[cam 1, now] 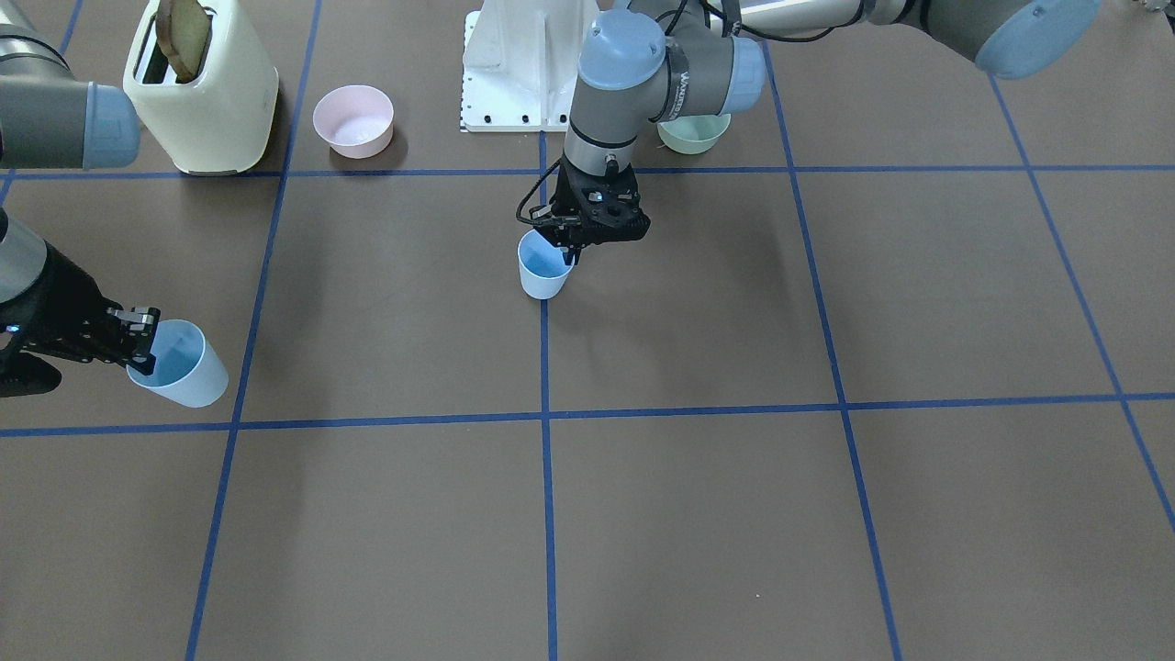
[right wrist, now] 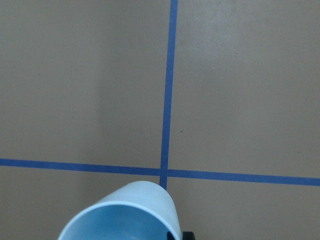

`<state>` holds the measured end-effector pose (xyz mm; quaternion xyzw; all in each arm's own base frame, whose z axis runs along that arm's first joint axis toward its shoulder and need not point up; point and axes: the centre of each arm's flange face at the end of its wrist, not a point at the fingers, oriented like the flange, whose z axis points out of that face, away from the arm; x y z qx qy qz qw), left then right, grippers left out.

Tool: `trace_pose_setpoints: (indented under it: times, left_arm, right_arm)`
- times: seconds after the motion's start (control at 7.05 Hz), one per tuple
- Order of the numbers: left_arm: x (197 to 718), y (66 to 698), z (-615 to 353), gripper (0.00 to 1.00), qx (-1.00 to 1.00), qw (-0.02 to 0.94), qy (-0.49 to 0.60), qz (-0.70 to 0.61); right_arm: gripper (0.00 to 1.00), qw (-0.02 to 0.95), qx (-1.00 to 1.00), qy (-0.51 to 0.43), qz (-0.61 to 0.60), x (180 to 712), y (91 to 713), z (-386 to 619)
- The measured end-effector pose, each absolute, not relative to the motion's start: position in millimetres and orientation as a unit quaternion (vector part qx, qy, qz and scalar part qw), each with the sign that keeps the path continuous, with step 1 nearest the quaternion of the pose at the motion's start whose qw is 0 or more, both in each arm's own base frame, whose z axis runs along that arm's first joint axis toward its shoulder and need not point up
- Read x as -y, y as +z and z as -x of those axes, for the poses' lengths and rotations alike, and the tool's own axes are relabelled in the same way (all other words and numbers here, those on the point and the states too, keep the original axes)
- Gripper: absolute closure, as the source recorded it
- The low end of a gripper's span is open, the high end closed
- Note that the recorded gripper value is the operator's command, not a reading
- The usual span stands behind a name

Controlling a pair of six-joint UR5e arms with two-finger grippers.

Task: Stack blue cups with both arms
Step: 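Set the left gripper's cup down at table center and release it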

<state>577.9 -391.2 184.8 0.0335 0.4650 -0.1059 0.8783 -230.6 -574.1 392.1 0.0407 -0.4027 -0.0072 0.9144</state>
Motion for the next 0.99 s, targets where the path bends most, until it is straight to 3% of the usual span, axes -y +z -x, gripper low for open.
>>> trace_pose_setpoints:
  times: [0.14, 0.28, 0.43, 0.99]
  left_arm:
    - [391, 185, -578, 0.31, -0.465, 0.878, -0.105, -0.034]
    - [391, 185, -578, 0.23, -0.466, 0.878, -0.105, -0.034]
    - [391, 184, -577, 0.03, -0.467, 0.878, -0.104, -0.034]
    - [397, 166, -521, 0.02, -0.494, 0.865, -0.073, -0.050]
  right_arm:
    - [1.00, 0.914, 0.403, -0.007, -0.041, 574, 392, 231]
    - [1.00, 0.914, 0.403, -0.007, -0.041, 574, 392, 231]
    - [1.00, 0.914, 0.404, -0.008, -0.040, 574, 392, 231]
    - [1.00, 0.906, 0.421, 0.004, -0.036, 576, 378, 224]
